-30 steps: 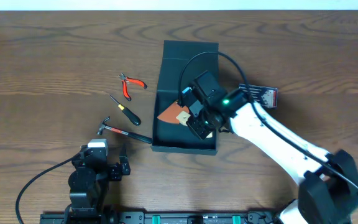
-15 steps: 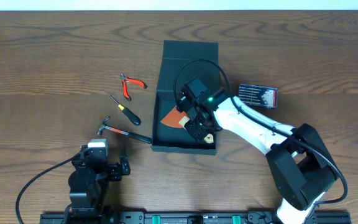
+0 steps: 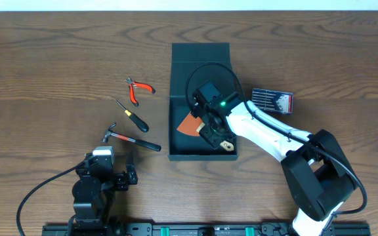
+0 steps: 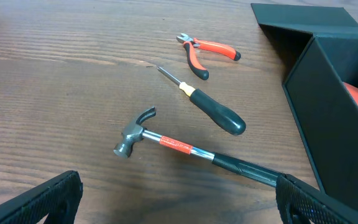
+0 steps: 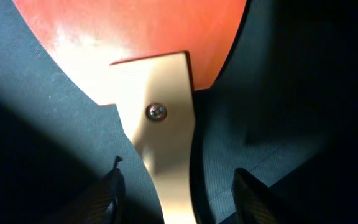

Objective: Pack container
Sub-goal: 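Carry the scraper with the right gripper and lower it into the box, then open the right gripper and lift it out of the box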

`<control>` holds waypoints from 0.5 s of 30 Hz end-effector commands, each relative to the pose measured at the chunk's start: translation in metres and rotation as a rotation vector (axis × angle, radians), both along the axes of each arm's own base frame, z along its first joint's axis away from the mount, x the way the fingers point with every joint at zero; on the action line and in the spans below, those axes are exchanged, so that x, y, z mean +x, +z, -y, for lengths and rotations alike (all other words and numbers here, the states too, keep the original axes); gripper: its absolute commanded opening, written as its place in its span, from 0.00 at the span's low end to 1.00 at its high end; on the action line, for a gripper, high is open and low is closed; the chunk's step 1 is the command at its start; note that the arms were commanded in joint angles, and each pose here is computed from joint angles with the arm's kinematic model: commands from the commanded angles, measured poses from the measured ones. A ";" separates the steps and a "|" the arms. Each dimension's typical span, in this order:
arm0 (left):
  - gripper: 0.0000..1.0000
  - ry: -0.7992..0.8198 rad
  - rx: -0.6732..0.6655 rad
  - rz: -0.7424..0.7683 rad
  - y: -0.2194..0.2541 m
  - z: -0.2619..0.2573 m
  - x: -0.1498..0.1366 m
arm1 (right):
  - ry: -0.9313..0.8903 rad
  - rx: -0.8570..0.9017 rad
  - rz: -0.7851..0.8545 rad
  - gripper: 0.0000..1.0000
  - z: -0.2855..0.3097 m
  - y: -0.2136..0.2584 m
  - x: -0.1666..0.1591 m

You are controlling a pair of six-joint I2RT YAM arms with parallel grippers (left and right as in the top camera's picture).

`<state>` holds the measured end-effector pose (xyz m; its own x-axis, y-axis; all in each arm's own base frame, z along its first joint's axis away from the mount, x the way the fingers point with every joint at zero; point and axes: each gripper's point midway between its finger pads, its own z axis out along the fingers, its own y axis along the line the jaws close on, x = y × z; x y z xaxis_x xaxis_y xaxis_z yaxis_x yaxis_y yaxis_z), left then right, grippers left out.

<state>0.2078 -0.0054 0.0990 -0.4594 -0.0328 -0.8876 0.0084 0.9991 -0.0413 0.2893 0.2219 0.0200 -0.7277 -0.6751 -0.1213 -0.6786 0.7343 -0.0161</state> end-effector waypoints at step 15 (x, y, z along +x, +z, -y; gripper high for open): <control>0.99 0.003 0.010 -0.003 -0.004 -0.001 0.000 | 0.050 0.313 0.223 0.79 -0.037 0.140 0.020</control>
